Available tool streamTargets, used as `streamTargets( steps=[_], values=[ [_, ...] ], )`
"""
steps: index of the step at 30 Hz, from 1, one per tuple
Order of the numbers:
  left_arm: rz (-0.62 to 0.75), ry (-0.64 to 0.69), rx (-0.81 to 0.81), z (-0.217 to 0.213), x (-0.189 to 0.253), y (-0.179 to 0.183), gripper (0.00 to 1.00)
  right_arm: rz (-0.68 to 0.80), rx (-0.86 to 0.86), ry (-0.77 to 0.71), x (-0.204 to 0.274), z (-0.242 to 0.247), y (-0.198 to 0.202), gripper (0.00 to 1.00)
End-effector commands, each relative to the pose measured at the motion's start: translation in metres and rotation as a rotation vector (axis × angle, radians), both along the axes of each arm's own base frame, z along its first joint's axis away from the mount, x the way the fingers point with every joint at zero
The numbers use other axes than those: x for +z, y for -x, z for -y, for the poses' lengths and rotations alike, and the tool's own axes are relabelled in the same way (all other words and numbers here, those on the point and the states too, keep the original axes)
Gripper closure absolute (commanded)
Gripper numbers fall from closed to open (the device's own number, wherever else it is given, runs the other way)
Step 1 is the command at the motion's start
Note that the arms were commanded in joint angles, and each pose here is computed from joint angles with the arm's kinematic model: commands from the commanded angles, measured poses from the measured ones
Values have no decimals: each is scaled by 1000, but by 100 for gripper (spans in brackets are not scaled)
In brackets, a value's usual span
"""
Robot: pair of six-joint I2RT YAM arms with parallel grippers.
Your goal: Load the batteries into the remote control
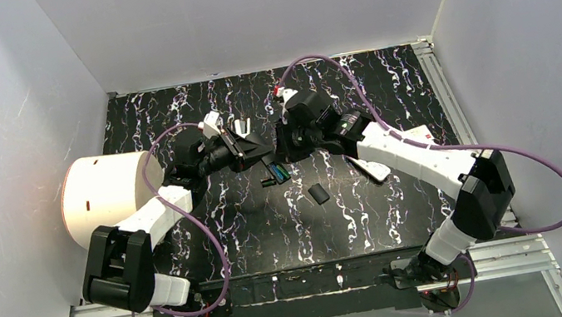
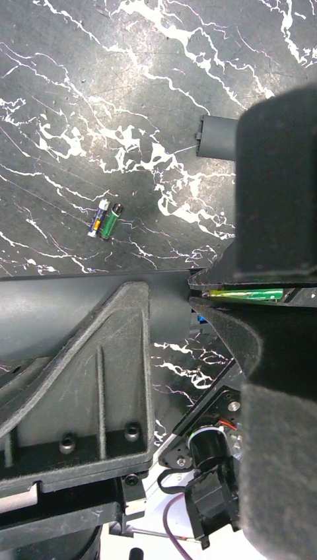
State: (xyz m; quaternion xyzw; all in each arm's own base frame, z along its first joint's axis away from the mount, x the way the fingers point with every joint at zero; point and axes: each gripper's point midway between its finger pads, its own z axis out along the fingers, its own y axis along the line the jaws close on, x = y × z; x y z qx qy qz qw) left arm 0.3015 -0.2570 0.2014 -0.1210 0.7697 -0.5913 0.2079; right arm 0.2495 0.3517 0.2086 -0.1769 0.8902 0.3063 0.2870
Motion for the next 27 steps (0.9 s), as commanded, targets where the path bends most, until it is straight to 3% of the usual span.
streamTargets(
  steps=[1,9,13,20,23,25,27],
  values=[
    [79,103,-82,10,47,15,100,2,-7,-11,1,-11,-5,83],
    [44,99,-45,9,40,3,100,43,-19,-89,38,-5,1,76],
    [33,105,-37,9,41,1,100,61,-95,-207,67,1,2,54],
    [12,156,-6,8,64,-3,100,52,-232,-576,111,7,10,23],
    [-4,192,18,7,79,-6,100,114,-300,-770,142,26,13,9],
    [-7,232,34,6,92,-8,100,112,-313,-931,156,36,21,5],
    [-9,279,46,4,104,-10,100,94,-343,-989,152,43,23,4]
  ],
)
